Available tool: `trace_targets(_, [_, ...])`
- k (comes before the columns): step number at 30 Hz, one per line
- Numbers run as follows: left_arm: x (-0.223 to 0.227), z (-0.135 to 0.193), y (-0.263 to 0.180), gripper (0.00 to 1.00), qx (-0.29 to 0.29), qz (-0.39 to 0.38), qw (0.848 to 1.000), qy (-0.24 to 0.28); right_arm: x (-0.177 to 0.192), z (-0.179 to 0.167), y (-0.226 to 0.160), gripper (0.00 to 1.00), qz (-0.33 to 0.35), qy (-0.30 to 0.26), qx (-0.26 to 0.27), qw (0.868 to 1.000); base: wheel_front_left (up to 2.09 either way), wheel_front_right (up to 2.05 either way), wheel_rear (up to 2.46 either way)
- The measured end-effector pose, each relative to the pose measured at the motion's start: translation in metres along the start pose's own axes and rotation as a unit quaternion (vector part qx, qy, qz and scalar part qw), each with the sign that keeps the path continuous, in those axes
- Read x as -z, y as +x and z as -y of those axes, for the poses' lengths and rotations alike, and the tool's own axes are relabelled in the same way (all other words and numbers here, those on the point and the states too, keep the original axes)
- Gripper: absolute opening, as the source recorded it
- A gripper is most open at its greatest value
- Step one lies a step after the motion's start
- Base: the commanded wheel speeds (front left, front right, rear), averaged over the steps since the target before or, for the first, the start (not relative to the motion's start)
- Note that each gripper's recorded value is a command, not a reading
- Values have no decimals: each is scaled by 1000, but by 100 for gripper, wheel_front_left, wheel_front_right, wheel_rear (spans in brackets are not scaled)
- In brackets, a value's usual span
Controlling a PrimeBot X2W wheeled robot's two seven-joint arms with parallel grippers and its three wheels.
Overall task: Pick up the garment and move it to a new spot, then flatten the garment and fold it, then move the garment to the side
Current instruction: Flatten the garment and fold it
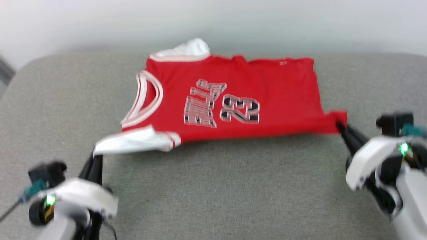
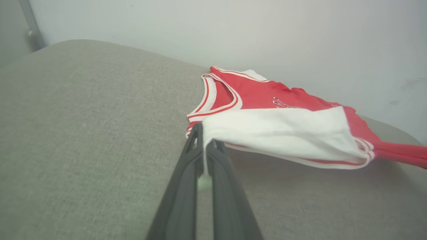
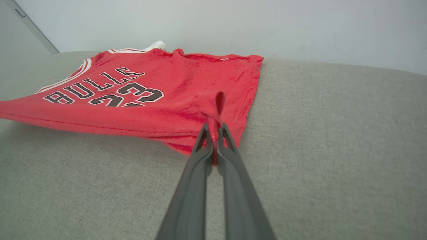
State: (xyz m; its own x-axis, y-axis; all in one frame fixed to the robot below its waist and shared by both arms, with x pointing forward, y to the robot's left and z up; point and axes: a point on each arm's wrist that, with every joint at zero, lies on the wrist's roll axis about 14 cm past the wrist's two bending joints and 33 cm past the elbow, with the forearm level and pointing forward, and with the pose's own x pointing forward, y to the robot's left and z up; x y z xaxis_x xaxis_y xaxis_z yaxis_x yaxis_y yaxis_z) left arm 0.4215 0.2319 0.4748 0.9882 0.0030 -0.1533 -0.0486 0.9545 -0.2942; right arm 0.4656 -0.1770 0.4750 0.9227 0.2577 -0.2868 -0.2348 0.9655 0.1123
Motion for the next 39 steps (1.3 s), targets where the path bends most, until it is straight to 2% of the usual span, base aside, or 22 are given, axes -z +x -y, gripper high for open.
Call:
trace_targets(10, [26, -9, -99, 0, -51, -57, 997, -23, 52, -8, -84, 0, -41, 41, 22, 998, 0, 0, 0])
trace_targets(17, [18, -5, -121, 0, -57, -65, 996, -28, 66, -14, -114, 0, -65, 62, 40, 995, 0, 0, 0])
trace_targets(21, [6, 7, -107, 0, -31, -54, 998, -21, 64, -16, -112, 0, -72, 68, 43, 994, 0, 0, 0])
trace_targets(28, [-9, 26, -51, 0, 17, -35, 999, -8, 63, -16, -82, 0, -96, 61, 37, 993, 0, 0, 0])
trace_targets(33, [2, 25, -10, 0, 25, -54, 998, 0, 67, -16, -54, 0, -111, 56, 26, 992, 0, 0, 0])
trace_targets(39, [47, 19, 22, 0, 25, -134, 991, -1, 97, -17, -33, 0, -160, 55, 16, 986, 0, 0, 0])
